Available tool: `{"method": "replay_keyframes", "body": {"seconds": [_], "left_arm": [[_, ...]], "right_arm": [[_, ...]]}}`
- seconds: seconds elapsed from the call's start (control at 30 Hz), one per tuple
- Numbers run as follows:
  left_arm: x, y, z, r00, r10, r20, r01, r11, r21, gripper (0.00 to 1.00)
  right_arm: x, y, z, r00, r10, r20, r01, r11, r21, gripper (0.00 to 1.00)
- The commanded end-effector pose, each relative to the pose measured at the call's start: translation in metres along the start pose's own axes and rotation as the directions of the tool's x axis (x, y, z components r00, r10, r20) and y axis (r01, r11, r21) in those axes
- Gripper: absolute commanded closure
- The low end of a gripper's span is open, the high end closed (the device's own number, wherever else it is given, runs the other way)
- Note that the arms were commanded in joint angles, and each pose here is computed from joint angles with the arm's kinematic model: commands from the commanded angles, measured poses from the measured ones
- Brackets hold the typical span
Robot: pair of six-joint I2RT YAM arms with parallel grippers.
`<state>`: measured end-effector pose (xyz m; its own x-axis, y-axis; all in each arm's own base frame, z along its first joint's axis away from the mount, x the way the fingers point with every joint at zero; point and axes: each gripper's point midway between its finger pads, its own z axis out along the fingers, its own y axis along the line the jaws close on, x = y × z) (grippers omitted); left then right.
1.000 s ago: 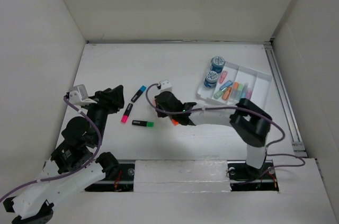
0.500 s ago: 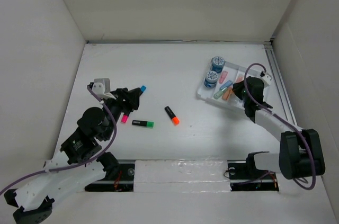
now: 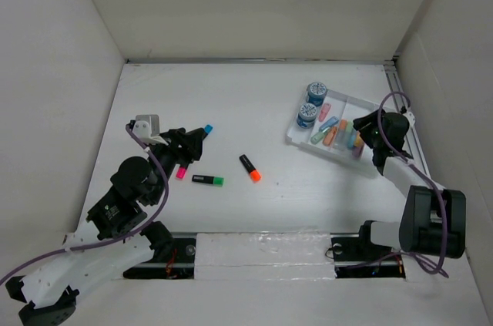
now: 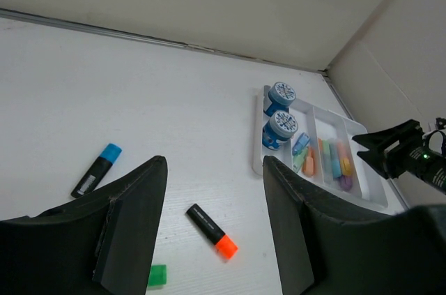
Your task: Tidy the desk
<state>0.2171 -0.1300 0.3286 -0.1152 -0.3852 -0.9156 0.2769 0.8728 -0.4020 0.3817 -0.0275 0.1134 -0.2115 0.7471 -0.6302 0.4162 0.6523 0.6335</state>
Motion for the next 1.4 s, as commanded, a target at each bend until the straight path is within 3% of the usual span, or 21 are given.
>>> {"method": "replay_keyframes", "body": {"seconds": [0.0,0.07,0.1,0.13,0.2,0.27,0.37,0.4,0.43,0.5,0.53,0.57,0.63,0.67,0.9,0.97,1.0,1.1,1.23,1.3,1.37], "left_arm": [[-0.018,-0.008,0.0,0.999,-0.018,0.043,0.017,1.0,0.025,0.47],[-0.017,-0.007,0.0,0.999,-0.014,0.042,0.013,1.0,0.019,0.47],[-0.017,-0.007,0.0,0.999,-0.014,0.042,0.013,1.0,0.017,0.47],[-0.018,-0.006,0.0,0.999,-0.015,0.046,0.015,1.0,0.014,0.47],[-0.018,-0.006,0.0,0.999,-0.016,0.046,0.016,1.0,0.012,0.47],[-0.018,-0.003,0.0,0.999,-0.017,0.049,0.017,1.0,0.001,0.47],[-0.02,-0.001,-0.001,0.998,-0.021,0.057,0.021,1.0,-0.008,0.47],[-0.02,-0.001,-0.001,0.998,-0.02,0.058,0.021,1.0,-0.007,0.47],[-0.019,-0.001,-0.001,0.998,-0.02,0.058,0.021,1.0,-0.006,0.47],[-0.019,-0.002,-0.001,0.998,-0.019,0.055,0.019,1.0,-0.005,0.47],[-0.019,-0.002,0.0,0.998,-0.019,0.054,0.019,1.0,-0.004,0.47],[-0.019,-0.002,0.0,0.998,-0.018,0.053,0.018,1.0,-0.006,0.47],[-0.018,-0.003,0.0,0.999,-0.016,0.052,0.016,1.0,-0.002,0.47],[-0.019,-0.003,0.0,0.998,-0.019,0.053,0.019,1.0,-0.001,0.47],[-0.02,-0.004,-0.001,0.998,-0.022,0.056,0.022,1.0,0.005,0.47],[-0.019,-0.004,0.0,0.998,-0.021,0.053,0.021,1.0,0.008,0.47],[-0.02,-0.005,-0.001,0.998,-0.023,0.056,0.022,1.0,0.009,0.47],[-0.02,-0.006,0.0,0.998,-0.021,0.055,0.021,1.0,0.011,0.47],[-0.02,-0.005,0.0,0.998,-0.021,0.055,0.021,1.0,0.01,0.47],[-0.02,-0.006,0.0,0.998,-0.021,0.054,0.02,1.0,0.013,0.47],[-0.021,-0.006,0.0,0.998,-0.021,0.056,0.02,1.0,0.015,0.47]], "right_arm": [[-0.024,0.044,-0.014,0.998,-0.016,0.059,0.025,0.988,-0.15,0.43],[-0.009,0.07,-0.024,0.998,-0.052,0.038,0.06,0.967,-0.248,0.66],[-0.001,0.084,-0.028,0.996,-0.079,0.029,0.084,0.953,-0.292,0.9],[0.043,0.12,-0.041,0.983,-0.176,-0.042,0.147,0.91,-0.389,1.0],[0.055,0.139,-0.047,0.971,-0.237,-0.043,0.195,0.879,-0.435,1.0],[0.121,0.164,-0.062,0.919,-0.368,-0.141,0.252,0.824,-0.507,1.0],[0.202,0.188,-0.084,0.805,-0.554,-0.211,0.352,0.733,-0.582,0.7],[0.217,0.19,-0.085,0.78,-0.593,-0.201,0.396,0.716,-0.575,0.47],[0.223,0.203,-0.085,0.773,-0.611,-0.171,0.434,0.706,-0.559,0.39],[0.271,0.189,-0.091,0.673,-0.711,-0.204,0.526,0.654,-0.543,0.29],[0.273,0.2,-0.091,0.666,-0.726,-0.173,0.563,0.641,-0.522,0.28],[0.292,0.183,-0.087,0.602,-0.772,-0.204,0.617,0.612,-0.495,0.28],[0.312,0.194,-0.098,0.564,-0.807,-0.173,0.652,0.564,-0.506,0.29],[0.325,0.177,-0.1,0.507,-0.838,-0.202,0.688,0.535,-0.49,0.3],[0.347,0.147,-0.089,0.457,-0.85,-0.262,0.735,0.527,-0.426,0.4],[0.351,0.13,-0.083,0.422,-0.863,-0.278,0.775,0.502,-0.383,0.58],[0.351,0.129,-0.08,0.425,-0.862,-0.278,0.782,0.504,-0.367,0.78],[0.348,0.132,-0.081,0.443,-0.856,-0.265,0.785,0.513,-0.348,0.96],[0.303,0.165,-0.08,0.596,-0.778,-0.196,0.708,0.625,-0.329,0.97],[0.251,0.182,-0.072,0.714,-0.683,-0.154,0.625,0.72,-0.301,0.97],[0.212,0.177,-0.061,0.789,-0.602,-0.122,0.558,0.785,-0.269,0.97]]}}
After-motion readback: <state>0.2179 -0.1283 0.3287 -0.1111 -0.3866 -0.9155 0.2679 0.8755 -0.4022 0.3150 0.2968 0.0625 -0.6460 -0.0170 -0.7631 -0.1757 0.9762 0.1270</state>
